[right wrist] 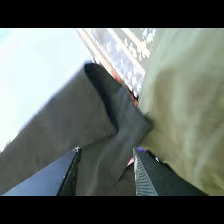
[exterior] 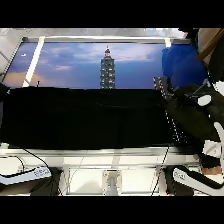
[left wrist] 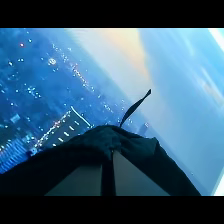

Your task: Fold the clothes and pants, and hang the long-sleeved shirts on hangers.

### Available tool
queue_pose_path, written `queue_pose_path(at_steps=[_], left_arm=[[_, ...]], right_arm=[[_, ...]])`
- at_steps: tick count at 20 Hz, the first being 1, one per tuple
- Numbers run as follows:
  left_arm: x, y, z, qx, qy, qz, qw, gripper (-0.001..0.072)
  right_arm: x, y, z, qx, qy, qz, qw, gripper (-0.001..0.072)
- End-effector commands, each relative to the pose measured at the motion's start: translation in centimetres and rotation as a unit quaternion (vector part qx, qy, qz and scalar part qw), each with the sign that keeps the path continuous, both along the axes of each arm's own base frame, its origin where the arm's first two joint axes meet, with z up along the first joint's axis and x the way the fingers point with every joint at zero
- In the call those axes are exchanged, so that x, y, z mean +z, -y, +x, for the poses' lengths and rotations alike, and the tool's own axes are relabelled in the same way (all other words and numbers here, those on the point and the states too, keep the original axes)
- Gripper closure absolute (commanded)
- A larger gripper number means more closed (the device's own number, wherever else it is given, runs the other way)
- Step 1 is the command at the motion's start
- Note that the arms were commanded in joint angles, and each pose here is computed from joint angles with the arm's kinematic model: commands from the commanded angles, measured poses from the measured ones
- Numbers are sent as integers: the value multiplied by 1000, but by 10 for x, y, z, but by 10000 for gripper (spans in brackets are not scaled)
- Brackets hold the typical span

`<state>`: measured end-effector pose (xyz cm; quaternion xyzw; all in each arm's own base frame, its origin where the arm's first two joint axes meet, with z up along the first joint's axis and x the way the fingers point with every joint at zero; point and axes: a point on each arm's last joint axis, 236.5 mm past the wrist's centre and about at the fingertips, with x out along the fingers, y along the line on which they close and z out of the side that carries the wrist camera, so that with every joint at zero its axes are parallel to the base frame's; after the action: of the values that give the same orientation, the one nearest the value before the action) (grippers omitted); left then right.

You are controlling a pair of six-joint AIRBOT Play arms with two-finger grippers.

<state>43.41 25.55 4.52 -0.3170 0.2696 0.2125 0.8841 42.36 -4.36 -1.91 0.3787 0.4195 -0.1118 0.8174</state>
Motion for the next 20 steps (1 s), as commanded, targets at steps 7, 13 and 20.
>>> queue_pose_path(at_steps=[7, 13, 20], left_arm=[[0, 0, 0, 0, -1, 0, 1000, 689], [-1, 1, 0, -2, -2, -2, 1000, 689], [-1, 1, 0, -2, -2, -1, 1000, 689]], right_arm=[[-63, -63, 26, 140, -94, 110, 979, 326], [-73, -94, 23, 166, -108, 124, 972, 325], [-78, -93, 51, 110, -73, 147, 980, 414]])
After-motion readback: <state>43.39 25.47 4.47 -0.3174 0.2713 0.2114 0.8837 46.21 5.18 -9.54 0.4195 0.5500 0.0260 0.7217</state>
